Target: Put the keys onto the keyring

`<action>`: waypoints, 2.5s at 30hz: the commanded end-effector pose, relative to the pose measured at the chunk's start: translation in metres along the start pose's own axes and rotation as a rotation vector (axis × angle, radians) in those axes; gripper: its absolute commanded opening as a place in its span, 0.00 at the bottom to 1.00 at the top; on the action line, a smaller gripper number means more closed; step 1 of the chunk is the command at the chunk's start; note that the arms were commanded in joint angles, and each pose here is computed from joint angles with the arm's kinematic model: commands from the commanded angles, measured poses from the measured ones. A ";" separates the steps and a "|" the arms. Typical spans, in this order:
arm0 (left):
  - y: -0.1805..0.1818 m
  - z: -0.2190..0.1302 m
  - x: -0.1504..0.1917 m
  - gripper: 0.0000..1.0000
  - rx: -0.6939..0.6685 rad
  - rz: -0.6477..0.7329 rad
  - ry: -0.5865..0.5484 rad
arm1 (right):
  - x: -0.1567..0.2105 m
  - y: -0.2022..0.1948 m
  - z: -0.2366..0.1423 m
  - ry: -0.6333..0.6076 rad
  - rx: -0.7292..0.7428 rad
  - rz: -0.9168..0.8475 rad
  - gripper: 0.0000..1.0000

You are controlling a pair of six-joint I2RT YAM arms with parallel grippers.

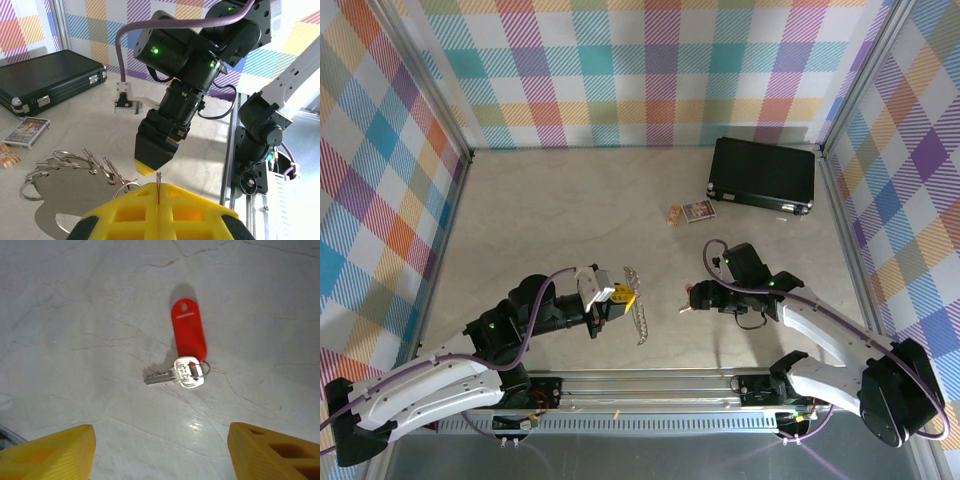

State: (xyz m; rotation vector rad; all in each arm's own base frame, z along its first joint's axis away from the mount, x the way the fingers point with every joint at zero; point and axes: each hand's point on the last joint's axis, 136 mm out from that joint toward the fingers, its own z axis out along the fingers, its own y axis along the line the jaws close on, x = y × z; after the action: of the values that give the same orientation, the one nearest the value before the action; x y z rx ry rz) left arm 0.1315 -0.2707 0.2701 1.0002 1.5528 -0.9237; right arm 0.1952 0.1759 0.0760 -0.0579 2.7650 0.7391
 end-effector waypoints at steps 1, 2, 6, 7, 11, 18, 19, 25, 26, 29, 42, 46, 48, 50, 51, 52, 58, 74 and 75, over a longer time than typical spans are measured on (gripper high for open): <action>-0.006 0.000 -0.014 0.00 0.026 0.003 -0.066 | -0.002 -0.002 0.008 -0.003 -0.025 0.028 0.65; -0.006 0.000 -0.013 0.00 0.027 0.002 -0.067 | -0.001 -0.005 0.011 0.000 -0.023 0.038 0.63; -0.007 0.001 -0.012 0.00 0.033 0.001 -0.072 | -0.003 -0.010 0.019 -0.003 -0.020 0.057 0.59; -0.007 0.002 -0.011 0.00 0.035 -0.001 -0.071 | -0.004 -0.012 0.021 -0.001 -0.019 0.061 0.59; -0.007 0.002 -0.011 0.00 0.038 -0.002 -0.072 | -0.004 -0.015 0.029 0.008 -0.019 0.072 0.57; -0.009 0.001 -0.012 0.00 0.046 0.000 -0.077 | -0.005 -0.019 0.039 0.013 -0.012 0.085 0.51; -0.009 0.001 -0.012 0.00 0.047 -0.001 -0.077 | -0.005 -0.020 0.040 0.015 -0.011 0.087 0.51; -0.010 0.001 -0.011 0.00 0.051 0.000 -0.077 | -0.002 -0.025 0.046 0.021 -0.003 0.097 0.46; -0.010 0.001 -0.010 0.00 0.051 -0.001 -0.076 | -0.002 -0.026 0.047 0.022 -0.002 0.099 0.45; -0.010 0.001 -0.011 0.00 0.054 0.000 -0.079 | -0.003 -0.028 0.050 0.019 0.000 0.104 0.42; -0.010 0.002 -0.009 0.00 0.056 -0.003 -0.076 | -0.007 -0.026 0.055 0.006 -0.019 0.106 0.27; -0.010 0.003 -0.008 0.00 0.057 -0.006 -0.072 | -0.009 -0.024 0.055 -0.004 -0.031 0.108 0.26; -0.010 0.003 -0.008 0.00 0.057 -0.007 -0.074 | -0.009 -0.024 0.056 -0.003 -0.033 0.108 0.25; -0.010 0.003 -0.008 0.00 0.058 -0.008 -0.076 | -0.009 -0.024 0.056 -0.001 -0.035 0.108 0.24; -0.010 0.003 -0.008 0.00 0.057 -0.006 -0.077 | -0.008 -0.024 0.056 0.001 -0.036 0.108 0.24; -0.010 0.003 -0.008 0.00 0.058 -0.009 -0.076 | -0.008 -0.024 0.057 0.002 -0.035 0.109 0.23; -0.010 0.004 -0.005 0.00 0.056 -0.012 -0.075 | -0.008 -0.026 0.057 0.001 -0.028 0.107 0.22; -0.010 0.004 -0.004 0.00 0.059 -0.015 -0.073 | -0.013 -0.026 0.060 -0.002 -0.017 0.093 0.24; -0.010 0.003 -0.004 0.00 0.059 -0.015 -0.075 | -0.012 -0.027 0.060 -0.002 -0.015 0.094 0.23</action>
State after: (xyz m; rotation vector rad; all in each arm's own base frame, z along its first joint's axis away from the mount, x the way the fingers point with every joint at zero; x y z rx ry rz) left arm 0.1288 -0.2752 0.2610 0.9960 1.5447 -0.9701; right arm 0.2233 0.1829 0.0194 0.0695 2.7722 0.7964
